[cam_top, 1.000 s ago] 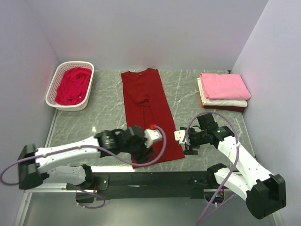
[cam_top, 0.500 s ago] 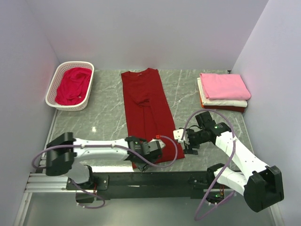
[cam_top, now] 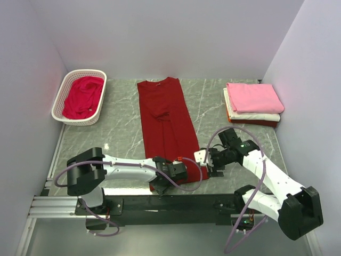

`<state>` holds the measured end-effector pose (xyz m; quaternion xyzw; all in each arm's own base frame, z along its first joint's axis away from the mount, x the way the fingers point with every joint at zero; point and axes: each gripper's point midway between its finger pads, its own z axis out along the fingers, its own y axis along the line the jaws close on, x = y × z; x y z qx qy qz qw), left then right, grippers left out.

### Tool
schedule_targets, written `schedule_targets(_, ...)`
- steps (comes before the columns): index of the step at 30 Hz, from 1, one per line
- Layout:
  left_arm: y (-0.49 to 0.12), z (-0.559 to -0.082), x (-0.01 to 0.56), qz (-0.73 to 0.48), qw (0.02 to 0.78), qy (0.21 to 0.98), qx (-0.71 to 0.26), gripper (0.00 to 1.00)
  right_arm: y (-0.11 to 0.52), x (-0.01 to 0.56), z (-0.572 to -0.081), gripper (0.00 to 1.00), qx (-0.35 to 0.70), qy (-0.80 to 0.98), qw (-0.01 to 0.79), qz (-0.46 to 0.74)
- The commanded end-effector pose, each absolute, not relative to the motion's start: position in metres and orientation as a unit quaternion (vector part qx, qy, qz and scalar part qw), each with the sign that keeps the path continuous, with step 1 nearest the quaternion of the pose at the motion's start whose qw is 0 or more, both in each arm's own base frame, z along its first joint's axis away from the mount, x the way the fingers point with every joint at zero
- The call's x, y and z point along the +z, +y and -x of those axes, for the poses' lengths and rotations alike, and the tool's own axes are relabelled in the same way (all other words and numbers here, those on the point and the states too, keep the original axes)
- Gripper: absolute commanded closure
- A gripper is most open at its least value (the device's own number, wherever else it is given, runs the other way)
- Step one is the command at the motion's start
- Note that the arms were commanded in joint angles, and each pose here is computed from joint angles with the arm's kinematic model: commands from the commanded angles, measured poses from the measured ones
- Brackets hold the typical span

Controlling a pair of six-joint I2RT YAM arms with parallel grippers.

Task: Fold and stack the t-shirts
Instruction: Fold the tshirt

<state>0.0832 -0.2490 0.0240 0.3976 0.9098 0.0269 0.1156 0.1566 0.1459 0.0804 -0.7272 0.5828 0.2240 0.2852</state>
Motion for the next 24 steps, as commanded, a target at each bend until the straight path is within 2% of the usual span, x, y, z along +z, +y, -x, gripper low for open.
schedule_targets(1,-0.252,-0.088,0.020,-0.400,0.119,0.908,0.029,0.49,0.150,0.071,-0.151,0.21,0.210,0.565,0.278,0.748)
schedule_targets(2,-0.252,-0.089,0.019,-0.399,0.119,0.909,0.029,0.51,0.154,0.069,-0.146,0.21,0.208,0.551,0.276,0.760)
schedule_targets(4,-0.250,-0.089,0.014,-0.392,0.111,0.913,0.032,0.61,0.154,0.061,-0.147,0.21,0.185,0.542,0.275,0.772)
schedule_targets(8,-0.249,-0.088,0.008,-0.395,0.101,0.912,0.034,0.66,0.153,0.055,-0.149,0.21,0.147,0.517,0.288,0.793)
schedule_targets(18,-0.248,-0.090,0.006,-0.394,0.104,0.912,0.042,0.91,0.164,0.035,-0.143,0.21,0.130,0.490,0.284,0.814)
schedule_targets(24,-0.254,-0.095,0.023,-0.381,0.126,0.916,0.011,0.97,0.171,0.029,-0.140,0.25,0.121,0.480,0.273,0.825)
